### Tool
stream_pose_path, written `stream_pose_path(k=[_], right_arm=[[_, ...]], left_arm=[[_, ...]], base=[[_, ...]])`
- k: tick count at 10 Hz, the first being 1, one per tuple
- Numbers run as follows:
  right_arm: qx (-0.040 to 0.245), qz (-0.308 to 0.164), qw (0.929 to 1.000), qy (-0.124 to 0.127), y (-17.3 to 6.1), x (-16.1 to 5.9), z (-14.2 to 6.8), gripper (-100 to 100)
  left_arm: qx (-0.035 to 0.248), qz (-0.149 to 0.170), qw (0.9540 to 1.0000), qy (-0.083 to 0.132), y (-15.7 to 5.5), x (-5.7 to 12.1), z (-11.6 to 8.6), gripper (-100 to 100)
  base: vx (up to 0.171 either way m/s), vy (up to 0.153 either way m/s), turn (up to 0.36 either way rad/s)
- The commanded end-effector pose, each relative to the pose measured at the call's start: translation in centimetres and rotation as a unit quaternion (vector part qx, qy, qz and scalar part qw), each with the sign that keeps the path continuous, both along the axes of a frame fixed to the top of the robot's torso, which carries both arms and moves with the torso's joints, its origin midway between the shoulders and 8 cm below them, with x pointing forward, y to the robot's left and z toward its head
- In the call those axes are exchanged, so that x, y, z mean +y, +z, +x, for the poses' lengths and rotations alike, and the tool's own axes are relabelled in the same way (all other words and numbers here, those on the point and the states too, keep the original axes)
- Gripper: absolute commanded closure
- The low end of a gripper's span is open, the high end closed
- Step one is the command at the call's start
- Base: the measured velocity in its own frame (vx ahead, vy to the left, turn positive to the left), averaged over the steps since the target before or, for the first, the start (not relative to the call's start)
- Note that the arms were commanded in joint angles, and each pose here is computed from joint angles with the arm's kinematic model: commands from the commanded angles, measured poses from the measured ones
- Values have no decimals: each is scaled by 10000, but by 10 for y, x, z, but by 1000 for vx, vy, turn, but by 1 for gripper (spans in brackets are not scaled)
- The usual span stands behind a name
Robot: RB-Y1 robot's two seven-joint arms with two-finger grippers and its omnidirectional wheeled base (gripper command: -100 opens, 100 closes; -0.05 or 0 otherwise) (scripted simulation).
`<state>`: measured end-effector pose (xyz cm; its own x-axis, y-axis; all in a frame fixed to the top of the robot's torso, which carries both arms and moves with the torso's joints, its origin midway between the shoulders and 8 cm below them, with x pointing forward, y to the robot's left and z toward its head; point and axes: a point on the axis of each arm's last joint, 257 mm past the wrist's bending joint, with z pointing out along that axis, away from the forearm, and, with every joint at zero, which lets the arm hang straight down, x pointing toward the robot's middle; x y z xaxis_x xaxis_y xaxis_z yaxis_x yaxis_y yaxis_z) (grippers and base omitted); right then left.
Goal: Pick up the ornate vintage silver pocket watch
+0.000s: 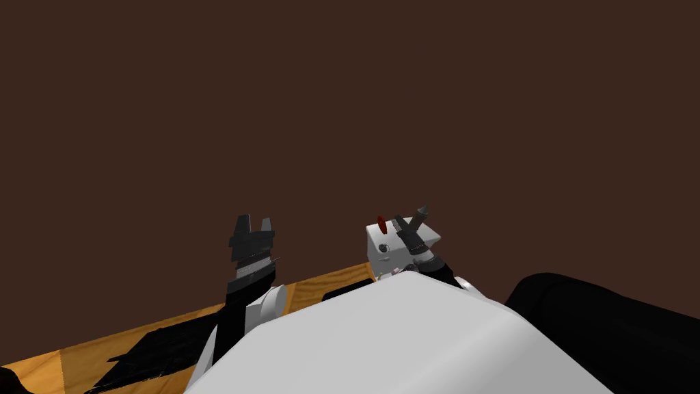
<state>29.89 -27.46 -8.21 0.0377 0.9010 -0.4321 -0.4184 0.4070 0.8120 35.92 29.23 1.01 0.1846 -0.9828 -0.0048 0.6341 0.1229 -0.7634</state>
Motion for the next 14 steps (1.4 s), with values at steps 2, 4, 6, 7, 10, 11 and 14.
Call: stream_pose_path(k=[2,4,6,7,10,11,14], right_arm=[[643,-380,9971,129,-40,1,-9,-100],[643,-380,9971,129,-40,1,-9,-100],[643,-380,9971,129,-40,1,-9,-100],[643,-380,9971,129,-40,1,-9,-100],[643,-380,9971,129,-40,1,-9,-100],[643,-380,9971,129,-40,1,-9,-100],[1025,-1207,9872,175,-70,-4,-15,-100]], left_arm=[[1,-1,10000,0,0,0,0,0],[0,-2,10000,0,0,0,0,0],[1,-1,10000,1,0,0,0,0],[1,-1,10000,1,0,0,0,0],[1,-1,10000,1,0,0,0,0],[1,-1,10000,1,0,0,0,0],[1,-2,10000,0,0,0,0,0]], base=[[-74,13,258],[-47,13,155],[0,0,0],[6,-2,-19],[4,-1,-14],[-7,2,25],[1,123,47]])
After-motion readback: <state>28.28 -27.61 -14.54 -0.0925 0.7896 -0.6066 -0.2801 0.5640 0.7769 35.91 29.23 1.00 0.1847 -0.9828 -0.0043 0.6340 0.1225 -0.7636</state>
